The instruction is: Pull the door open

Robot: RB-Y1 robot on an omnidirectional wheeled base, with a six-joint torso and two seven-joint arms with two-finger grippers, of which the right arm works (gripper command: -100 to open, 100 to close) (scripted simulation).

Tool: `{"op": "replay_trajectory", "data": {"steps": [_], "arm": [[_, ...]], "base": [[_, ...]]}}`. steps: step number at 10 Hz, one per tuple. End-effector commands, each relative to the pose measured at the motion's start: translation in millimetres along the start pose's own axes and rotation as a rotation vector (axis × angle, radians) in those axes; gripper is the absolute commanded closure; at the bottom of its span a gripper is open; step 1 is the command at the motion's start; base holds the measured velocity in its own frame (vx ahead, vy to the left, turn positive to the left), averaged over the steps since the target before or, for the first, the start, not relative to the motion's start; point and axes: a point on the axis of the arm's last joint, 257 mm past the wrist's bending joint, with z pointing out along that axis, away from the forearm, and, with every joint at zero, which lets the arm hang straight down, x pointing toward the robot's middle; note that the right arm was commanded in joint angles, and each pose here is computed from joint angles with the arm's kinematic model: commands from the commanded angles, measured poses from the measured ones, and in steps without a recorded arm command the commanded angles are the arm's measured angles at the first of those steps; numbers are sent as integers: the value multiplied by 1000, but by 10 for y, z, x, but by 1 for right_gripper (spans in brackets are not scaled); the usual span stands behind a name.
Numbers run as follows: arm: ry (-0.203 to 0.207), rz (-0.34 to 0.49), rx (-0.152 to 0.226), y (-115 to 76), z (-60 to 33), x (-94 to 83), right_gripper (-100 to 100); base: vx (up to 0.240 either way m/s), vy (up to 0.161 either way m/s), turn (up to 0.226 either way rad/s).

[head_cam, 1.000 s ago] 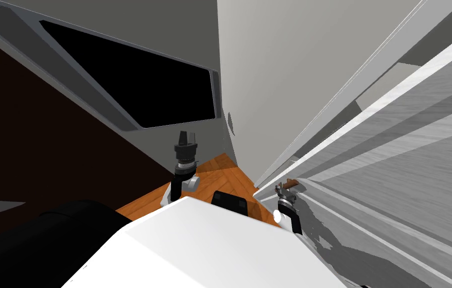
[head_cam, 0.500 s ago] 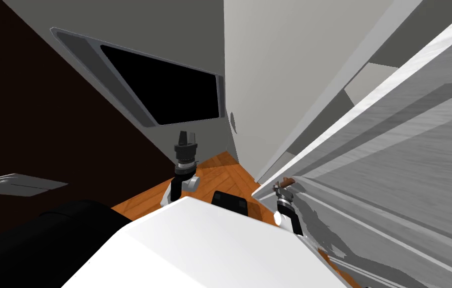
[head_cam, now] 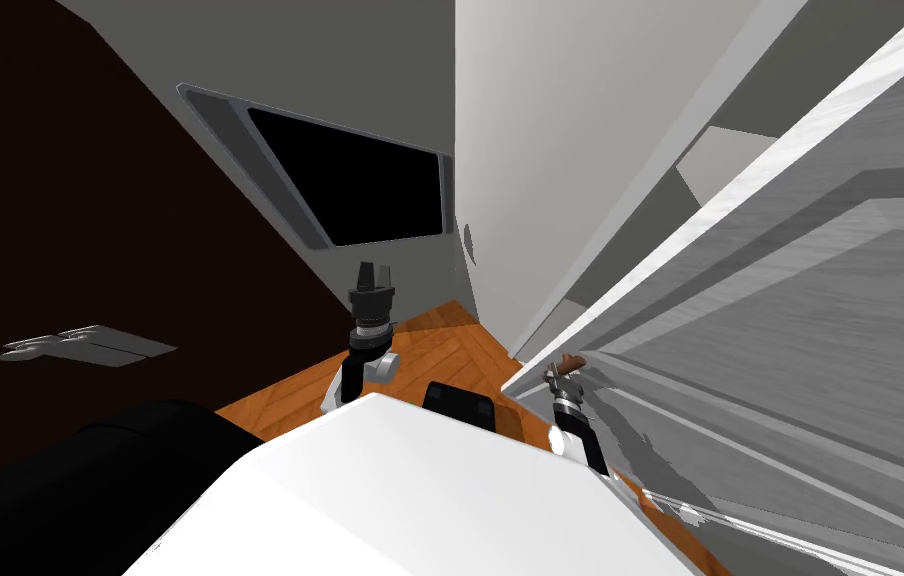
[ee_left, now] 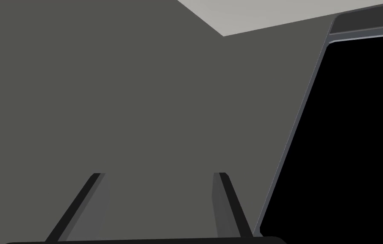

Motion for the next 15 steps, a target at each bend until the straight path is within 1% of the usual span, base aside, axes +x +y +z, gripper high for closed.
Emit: {"op": "replay_trajectory", "data": {"steps": [1, 2, 3, 6, 7, 8, 11, 14, 15], "arm": [[3, -1, 38, -82, -41, 7, 100], [5, -1, 58, -125, -57, 14, 100], [7, 0, 86, -189, -83, 22, 100], [10, 2, 143, -316, -147, 33, 100], [2, 0, 134, -300, -138, 12, 100], [0, -1, 163, -336, -213, -5, 100], [6, -2, 211, -377, -315, 13, 100], [10, 0, 268, -424, -446, 27, 100], [10, 1, 279, -433, -474, 29, 100]], "base": [[-241, -48, 72], [-230, -55, 70], [-256, -17, 73], [-248, -22, 44], [-118, -1, 15], [-160, -24, 78], [-221, -46, 87], [-204, -48, 76], [-209, -54, 62]]}}
